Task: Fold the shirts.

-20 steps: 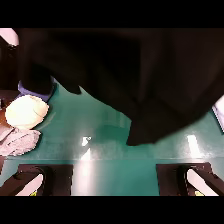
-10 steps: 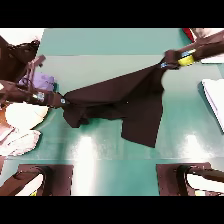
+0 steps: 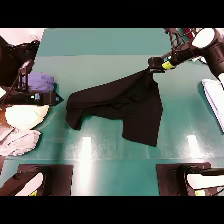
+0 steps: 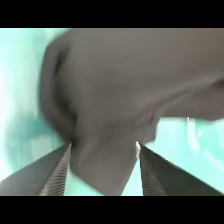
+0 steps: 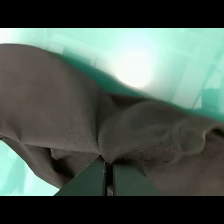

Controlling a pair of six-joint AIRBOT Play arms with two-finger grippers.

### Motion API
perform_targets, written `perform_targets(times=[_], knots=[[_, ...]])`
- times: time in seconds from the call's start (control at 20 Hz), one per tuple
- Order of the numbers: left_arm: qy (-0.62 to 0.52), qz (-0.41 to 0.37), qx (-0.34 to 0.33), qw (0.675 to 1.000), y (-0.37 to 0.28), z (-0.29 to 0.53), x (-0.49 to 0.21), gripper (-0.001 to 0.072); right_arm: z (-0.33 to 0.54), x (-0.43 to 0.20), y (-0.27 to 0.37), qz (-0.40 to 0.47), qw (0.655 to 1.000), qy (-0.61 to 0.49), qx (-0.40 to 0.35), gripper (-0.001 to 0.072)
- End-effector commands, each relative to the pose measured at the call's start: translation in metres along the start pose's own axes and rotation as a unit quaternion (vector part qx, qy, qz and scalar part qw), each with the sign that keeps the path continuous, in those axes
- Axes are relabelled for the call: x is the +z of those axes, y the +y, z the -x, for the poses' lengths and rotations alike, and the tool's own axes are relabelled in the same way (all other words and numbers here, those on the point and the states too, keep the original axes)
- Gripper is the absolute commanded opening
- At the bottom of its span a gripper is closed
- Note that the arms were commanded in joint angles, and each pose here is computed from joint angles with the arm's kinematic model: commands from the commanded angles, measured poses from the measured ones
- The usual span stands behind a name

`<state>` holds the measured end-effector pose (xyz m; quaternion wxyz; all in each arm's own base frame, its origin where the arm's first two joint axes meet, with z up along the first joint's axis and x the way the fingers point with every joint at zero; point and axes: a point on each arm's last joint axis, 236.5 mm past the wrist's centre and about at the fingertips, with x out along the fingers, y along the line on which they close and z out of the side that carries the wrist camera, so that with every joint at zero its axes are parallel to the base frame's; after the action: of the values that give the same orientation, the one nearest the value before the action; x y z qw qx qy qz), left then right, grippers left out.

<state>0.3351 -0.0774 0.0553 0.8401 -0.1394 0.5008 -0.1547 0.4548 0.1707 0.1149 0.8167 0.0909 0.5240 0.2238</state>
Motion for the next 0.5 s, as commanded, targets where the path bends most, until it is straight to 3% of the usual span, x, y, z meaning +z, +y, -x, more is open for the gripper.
perform_targets(times=[0.0,0.15,0.45], knots=[[0.056,0.033,0.005,0.998,0.019,-0.015,-0.041,0.0499,0.009,0.011,0.004,0.009,1.000,-0.013,-0.001,0.0018],[0.034,0.044,-0.004,0.998,0.026,-0.039,-0.052,0.0499,0.009,0.007,0.005,0.010,1.000,-0.007,-0.001,0.0019],[-0.070,0.046,-0.043,0.996,0.011,-0.040,-0.005,0.0497,0.010,-0.002,0.005,0.010,1.000,0.012,0.000,0.0018]])
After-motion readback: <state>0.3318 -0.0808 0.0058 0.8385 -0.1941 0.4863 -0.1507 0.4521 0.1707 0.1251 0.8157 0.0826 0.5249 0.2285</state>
